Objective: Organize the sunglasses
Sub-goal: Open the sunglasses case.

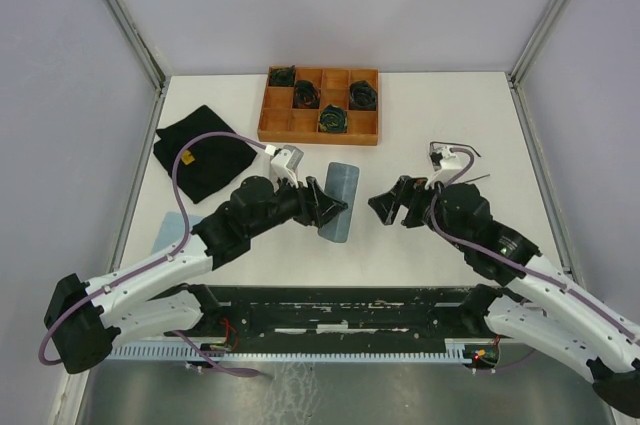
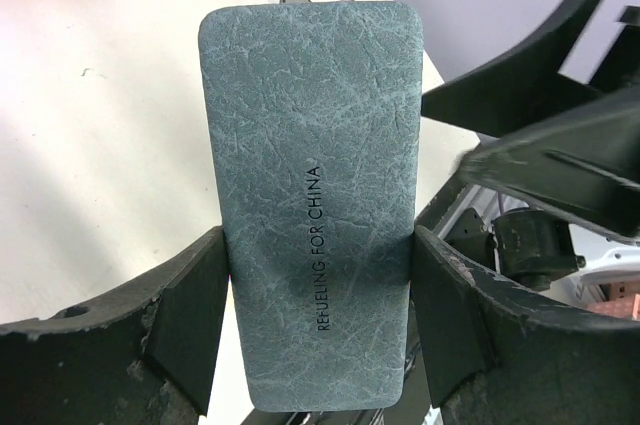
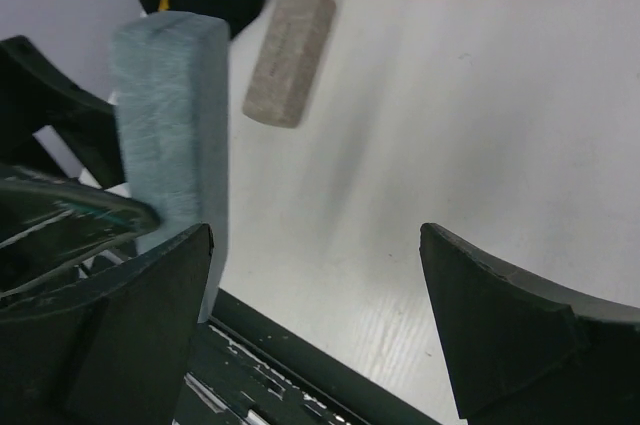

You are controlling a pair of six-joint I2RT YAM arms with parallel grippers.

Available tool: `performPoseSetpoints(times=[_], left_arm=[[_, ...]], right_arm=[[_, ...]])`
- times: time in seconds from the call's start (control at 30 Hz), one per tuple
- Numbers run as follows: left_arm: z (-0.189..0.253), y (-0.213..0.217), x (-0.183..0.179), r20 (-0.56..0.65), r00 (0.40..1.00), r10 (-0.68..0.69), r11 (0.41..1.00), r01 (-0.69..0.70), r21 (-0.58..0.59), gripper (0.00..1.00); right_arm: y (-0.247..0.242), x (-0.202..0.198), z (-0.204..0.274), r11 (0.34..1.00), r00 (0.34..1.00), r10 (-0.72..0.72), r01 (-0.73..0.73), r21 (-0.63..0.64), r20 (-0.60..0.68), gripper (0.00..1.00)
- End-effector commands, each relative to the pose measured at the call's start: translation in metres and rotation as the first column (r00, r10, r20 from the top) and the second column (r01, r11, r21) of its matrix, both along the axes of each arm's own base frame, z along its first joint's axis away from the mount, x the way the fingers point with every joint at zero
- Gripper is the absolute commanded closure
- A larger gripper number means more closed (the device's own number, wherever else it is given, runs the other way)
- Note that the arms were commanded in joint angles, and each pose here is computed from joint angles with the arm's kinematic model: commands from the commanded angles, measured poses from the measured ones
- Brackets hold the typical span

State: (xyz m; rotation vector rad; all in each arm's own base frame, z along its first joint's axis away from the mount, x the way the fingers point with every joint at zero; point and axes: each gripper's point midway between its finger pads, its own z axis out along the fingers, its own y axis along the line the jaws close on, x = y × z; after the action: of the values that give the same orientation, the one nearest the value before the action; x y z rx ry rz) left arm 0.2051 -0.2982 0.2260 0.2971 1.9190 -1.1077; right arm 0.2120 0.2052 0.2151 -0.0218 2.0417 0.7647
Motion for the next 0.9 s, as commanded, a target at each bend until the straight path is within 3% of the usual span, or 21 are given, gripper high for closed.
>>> performPoseSetpoints(times=[0.0, 0.23, 0.87], left_arm=[[0.035, 0.001, 0.01, 0.07, 0.996, 0.047, 0.996, -0.042, -0.081, 0.97], [0.036, 0.0, 0.01, 0.082, 0.996, 0.044, 0.996, -0.038, -0.083, 0.97], [0.038, -0.008, 0.002, 0.078, 0.997, -0.017, 0.994, 0.026, -0.108, 0.97]], right_arm=[[0.02, -0.007, 0.027, 0.99, 0.991, 0.113, -0.119, 0.08, 0.077, 0.07], [0.046, -0.006, 0.027, 0.971, 0.979, 0.199, -0.203, 0.122, 0.05, 0.07], [0.047, 0.006, 0.011, 0.984, 0.988, 0.152, -0.153, 0.096, 0.014, 0.07]])
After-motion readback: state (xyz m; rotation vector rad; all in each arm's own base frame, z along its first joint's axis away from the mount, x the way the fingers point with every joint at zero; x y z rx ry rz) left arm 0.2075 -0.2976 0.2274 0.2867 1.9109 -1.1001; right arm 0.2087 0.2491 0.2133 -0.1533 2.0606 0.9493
